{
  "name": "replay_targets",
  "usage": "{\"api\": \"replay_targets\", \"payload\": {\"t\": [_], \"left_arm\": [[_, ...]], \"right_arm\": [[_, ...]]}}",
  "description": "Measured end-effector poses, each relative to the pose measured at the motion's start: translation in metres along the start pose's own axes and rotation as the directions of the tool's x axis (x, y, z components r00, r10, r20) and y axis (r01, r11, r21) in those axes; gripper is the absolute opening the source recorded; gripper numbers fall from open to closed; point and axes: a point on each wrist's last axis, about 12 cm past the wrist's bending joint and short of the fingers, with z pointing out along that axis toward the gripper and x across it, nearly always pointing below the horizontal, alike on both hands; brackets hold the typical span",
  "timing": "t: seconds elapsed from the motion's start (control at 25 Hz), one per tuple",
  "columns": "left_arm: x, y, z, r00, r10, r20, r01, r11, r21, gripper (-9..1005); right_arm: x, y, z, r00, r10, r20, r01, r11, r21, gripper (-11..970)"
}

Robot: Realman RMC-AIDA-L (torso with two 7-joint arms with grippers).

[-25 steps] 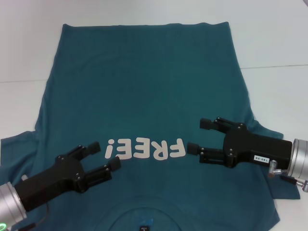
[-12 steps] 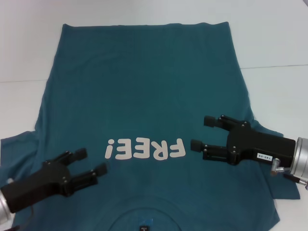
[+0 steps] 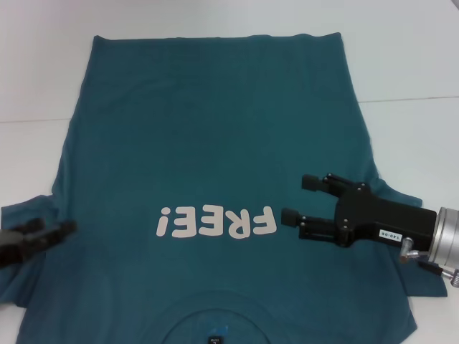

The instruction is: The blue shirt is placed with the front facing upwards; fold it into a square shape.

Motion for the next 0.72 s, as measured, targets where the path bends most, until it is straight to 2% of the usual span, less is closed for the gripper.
{"api": "replay_targets", "payload": {"t": [0.16, 0.36, 0.72], "left_arm": [[-0.009, 0.014, -0.017, 0.998, -0.053, -0.015, 0.052, 0.994, -0.092, 932], [-0.015, 0.023, -0.026, 0.996, -0.09, -0.024, 0.085, 0.985, -0.149, 932], [-0.02, 0.033, -0.031, 0.992, -0.107, -0.066, 0.09, 0.971, -0.221, 932]], "right_arm": [[0.001, 0.001, 0.002, 1.0, 0.006, 0.0, -0.006, 1.0, 0.004, 942], [0.001, 0.001, 0.003, 1.0, 0.008, 0.001, -0.008, 1.0, 0.006, 941], [0.001, 0.0, 0.002, 1.0, 0.014, 0.008, -0.014, 1.0, 0.017, 942]]}}
